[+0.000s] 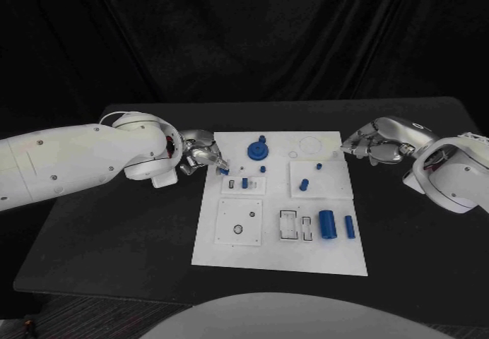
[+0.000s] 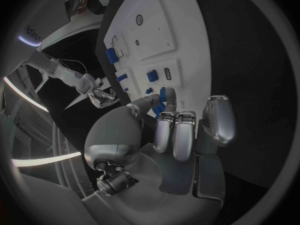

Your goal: Assemble the parts on the task board

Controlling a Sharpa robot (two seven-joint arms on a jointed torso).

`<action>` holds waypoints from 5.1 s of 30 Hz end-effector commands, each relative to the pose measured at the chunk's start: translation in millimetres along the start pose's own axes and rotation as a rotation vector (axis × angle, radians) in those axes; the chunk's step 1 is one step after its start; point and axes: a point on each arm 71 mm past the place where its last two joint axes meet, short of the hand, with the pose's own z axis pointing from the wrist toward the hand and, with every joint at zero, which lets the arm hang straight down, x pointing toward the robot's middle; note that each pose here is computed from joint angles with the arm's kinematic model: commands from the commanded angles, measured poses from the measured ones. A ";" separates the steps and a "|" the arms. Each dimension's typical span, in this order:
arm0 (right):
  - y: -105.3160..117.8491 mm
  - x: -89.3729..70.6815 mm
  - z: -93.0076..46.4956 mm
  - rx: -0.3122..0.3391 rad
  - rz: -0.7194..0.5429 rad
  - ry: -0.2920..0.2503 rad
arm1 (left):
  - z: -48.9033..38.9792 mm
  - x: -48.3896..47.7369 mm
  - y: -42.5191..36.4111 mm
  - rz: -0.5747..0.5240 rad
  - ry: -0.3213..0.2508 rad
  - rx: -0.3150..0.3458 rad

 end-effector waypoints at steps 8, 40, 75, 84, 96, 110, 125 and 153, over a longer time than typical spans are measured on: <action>-0.3 -0.1 -0.7 0.006 0.000 -0.014 | -6.0 7.8 -7.4 -0.007 0.017 0.031; 0.2 0.1 -0.5 0.004 0.000 -0.013 | 0.4 10.6 -5.7 -0.006 0.028 0.016; 0.1 -0.2 -0.8 0.002 0.000 -0.017 | 6.9 22.6 2.1 -0.017 0.058 0.000; -0.1 -0.3 -0.8 0.002 0.000 -0.018 | 9.5 25.0 4.8 -0.022 0.056 -0.005; -0.2 0.0 -0.7 0.002 0.000 -0.018 | 12.6 25.7 5.4 -0.024 0.056 -0.003; -0.9 0.5 -0.6 0.009 0.016 -0.013 | 15.9 27.2 4.3 -0.024 0.059 0.000; -2.0 0.5 -0.9 0.015 0.019 -0.011 | 17.4 29.4 4.6 -0.024 0.066 -0.003; -3.5 2.1 -1.2 0.022 0.019 -0.006 | 16.9 31.3 8.6 -0.014 0.100 -0.020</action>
